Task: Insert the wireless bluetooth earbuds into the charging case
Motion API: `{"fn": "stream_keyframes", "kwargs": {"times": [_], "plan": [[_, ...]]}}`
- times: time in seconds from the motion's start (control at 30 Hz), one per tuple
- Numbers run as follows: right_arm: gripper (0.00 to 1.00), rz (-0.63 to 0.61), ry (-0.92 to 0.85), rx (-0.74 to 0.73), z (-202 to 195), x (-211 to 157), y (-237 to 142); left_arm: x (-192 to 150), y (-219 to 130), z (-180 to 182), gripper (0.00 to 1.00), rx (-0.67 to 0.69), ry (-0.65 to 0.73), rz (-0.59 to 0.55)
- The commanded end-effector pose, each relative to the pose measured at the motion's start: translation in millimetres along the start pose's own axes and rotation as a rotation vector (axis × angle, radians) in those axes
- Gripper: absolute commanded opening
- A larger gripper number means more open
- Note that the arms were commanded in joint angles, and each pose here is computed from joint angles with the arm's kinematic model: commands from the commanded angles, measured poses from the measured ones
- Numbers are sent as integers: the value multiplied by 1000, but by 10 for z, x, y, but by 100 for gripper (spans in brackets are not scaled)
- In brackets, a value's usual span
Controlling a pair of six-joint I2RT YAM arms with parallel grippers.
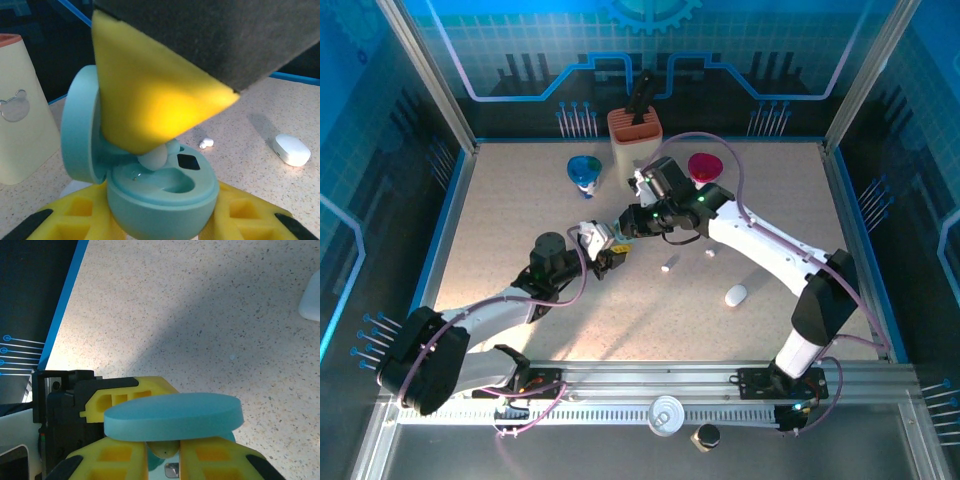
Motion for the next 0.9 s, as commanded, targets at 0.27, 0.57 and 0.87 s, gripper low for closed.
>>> {"fn": "stream_keyframes", "kwargs": {"times": [0.27, 0.57, 0.87], "plan": [[18, 36, 24, 54, 136, -66, 100, 193, 71, 104, 29, 49, -21, -36], [34, 34, 39, 24, 68, -97, 109, 231, 57, 142, 30, 76, -62, -58], [46, -76, -21, 30, 109, 78, -296, 203, 10, 105, 31, 69, -58, -85]]}}
Point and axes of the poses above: each hand's point on the last joint's axis, 136 mm out from that joint toward the fingers, its own y axis out along the fingers, its own z axis along the line the jaws close on, x = y × z, the point moved 3 cm from there along -y, back along the fingers, and after that the axes turned 2 degrees about y, right-handed, at the moved point
